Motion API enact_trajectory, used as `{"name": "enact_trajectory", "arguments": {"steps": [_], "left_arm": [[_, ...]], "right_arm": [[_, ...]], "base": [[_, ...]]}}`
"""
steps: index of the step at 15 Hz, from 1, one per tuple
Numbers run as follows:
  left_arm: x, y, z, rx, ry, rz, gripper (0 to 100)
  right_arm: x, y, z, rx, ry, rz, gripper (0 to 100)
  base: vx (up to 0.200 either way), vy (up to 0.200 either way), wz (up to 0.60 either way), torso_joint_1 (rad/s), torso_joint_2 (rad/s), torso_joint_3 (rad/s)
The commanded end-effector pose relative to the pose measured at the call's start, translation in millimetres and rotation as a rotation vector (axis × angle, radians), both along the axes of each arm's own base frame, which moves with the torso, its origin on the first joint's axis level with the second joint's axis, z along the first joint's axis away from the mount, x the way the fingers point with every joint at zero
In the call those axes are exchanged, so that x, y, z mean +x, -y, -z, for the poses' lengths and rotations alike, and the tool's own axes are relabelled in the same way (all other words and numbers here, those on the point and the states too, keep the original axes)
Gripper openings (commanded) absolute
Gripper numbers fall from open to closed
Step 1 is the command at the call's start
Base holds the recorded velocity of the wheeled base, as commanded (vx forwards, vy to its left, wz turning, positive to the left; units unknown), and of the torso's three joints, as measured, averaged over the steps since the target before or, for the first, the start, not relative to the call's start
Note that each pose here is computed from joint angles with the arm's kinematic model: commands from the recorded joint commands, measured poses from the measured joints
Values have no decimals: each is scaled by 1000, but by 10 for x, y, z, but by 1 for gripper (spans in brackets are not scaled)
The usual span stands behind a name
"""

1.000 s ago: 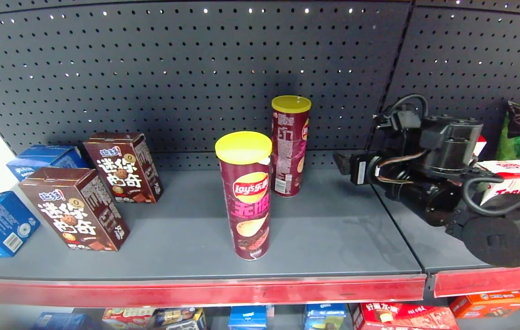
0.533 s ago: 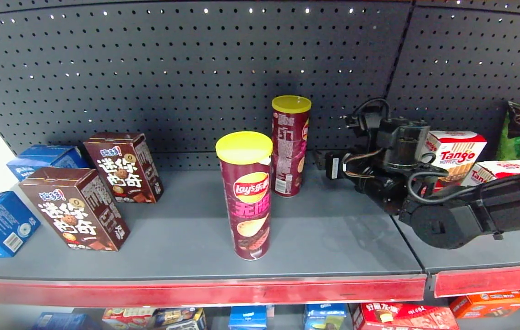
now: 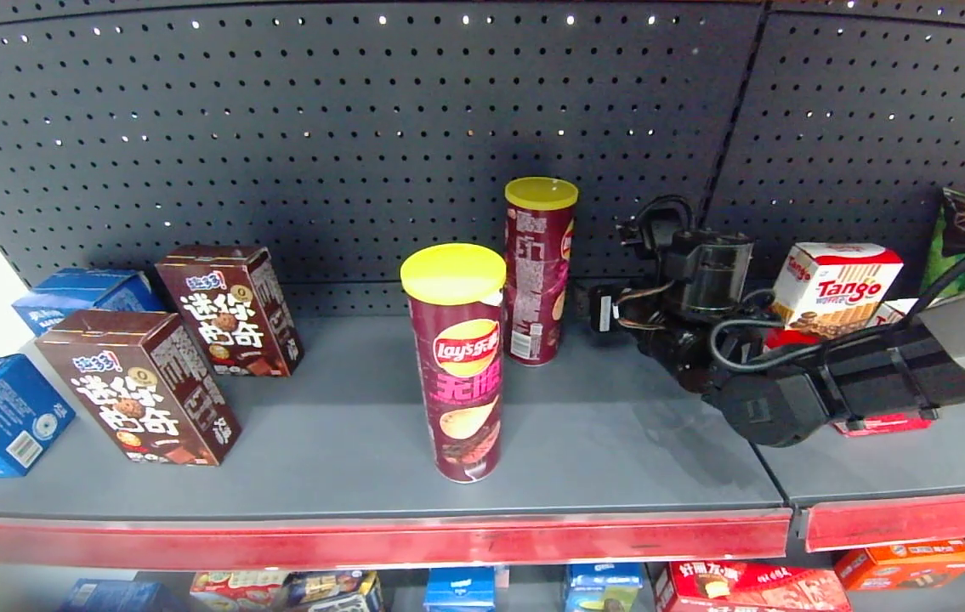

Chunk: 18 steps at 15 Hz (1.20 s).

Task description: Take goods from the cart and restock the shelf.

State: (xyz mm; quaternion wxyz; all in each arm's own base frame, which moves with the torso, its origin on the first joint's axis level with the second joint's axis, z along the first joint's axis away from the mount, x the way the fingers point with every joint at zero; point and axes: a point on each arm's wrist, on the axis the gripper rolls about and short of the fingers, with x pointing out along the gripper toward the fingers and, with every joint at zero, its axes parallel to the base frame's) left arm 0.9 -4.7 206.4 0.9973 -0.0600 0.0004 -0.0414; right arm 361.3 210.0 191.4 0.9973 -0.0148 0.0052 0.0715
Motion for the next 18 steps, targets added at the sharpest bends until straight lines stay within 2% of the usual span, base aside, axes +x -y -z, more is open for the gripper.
{"name": "enact_trajectory", "arguments": {"steps": [1, 5, 10, 18], "left_arm": [[-19, 3, 34, 0, 0, 0, 100], [-43, 6, 55, 1, 8, 0, 100], [-43, 6, 54, -1, 9, 0, 100], [-45, 6, 49, 0, 11, 0, 100]], "right_arm": [[96, -18, 102, -8, -12, 11, 100], [145, -92, 126, -12, -4, 11, 100], [5, -324, 105, -7, 2, -37, 100], [-194, -515, 26, 15, 23, -67, 100]], "base": [[0, 0, 0, 0, 0, 0], [0, 0, 0, 0, 0, 0], [0, 0, 0, 0, 0, 0], [0, 0, 0, 0, 0, 0]]}}
